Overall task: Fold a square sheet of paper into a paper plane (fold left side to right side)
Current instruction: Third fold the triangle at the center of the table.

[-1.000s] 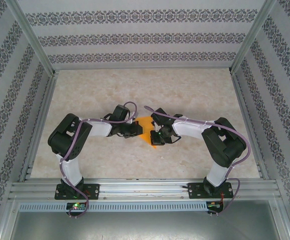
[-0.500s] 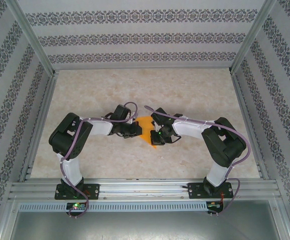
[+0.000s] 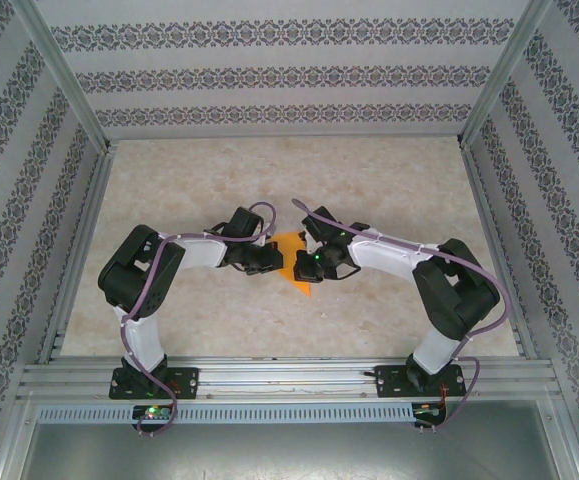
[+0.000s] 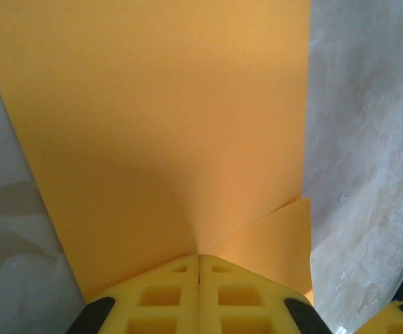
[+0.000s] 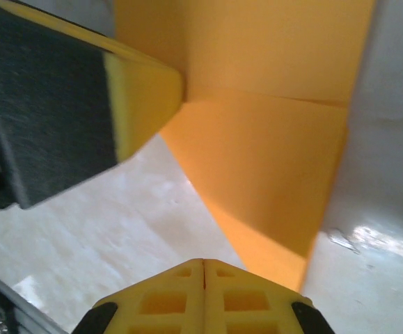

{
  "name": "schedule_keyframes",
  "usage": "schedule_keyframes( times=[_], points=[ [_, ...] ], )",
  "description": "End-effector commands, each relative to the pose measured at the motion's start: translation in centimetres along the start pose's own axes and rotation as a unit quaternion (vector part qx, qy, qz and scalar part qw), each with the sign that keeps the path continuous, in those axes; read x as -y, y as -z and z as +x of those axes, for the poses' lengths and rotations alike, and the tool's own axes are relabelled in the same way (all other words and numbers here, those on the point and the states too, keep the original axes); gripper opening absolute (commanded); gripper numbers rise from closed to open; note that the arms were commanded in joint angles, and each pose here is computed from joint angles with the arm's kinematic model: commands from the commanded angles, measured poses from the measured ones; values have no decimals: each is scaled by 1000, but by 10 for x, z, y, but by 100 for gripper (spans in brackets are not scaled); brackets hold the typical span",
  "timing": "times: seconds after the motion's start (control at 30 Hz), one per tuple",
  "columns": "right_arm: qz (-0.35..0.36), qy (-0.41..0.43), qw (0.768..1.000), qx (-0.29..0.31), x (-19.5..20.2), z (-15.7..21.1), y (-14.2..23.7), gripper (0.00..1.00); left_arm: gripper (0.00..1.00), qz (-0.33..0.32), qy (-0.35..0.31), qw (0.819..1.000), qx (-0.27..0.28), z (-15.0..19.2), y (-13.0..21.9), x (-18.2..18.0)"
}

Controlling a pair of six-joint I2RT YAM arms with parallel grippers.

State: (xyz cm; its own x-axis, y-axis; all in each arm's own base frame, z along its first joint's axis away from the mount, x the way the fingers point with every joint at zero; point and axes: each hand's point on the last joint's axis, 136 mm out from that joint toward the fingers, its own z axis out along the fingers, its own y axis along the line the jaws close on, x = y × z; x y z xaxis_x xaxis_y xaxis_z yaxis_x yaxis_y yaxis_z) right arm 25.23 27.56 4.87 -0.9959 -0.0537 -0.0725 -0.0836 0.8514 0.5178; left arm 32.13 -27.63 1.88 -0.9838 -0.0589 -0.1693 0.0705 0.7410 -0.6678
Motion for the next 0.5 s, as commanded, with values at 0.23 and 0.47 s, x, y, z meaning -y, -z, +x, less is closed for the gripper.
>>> schedule_keyframes(
  times=[0.23,0.47],
  points=[
    [-24,-18,1000,-7,-15,-11,-25,0,0,-66,16,997,-34,21,-8,-34],
    [-19,-20,1000,-3,-13,-16,-30,0,0,-67,15,997,-34,20,-8,-34]
  ],
)
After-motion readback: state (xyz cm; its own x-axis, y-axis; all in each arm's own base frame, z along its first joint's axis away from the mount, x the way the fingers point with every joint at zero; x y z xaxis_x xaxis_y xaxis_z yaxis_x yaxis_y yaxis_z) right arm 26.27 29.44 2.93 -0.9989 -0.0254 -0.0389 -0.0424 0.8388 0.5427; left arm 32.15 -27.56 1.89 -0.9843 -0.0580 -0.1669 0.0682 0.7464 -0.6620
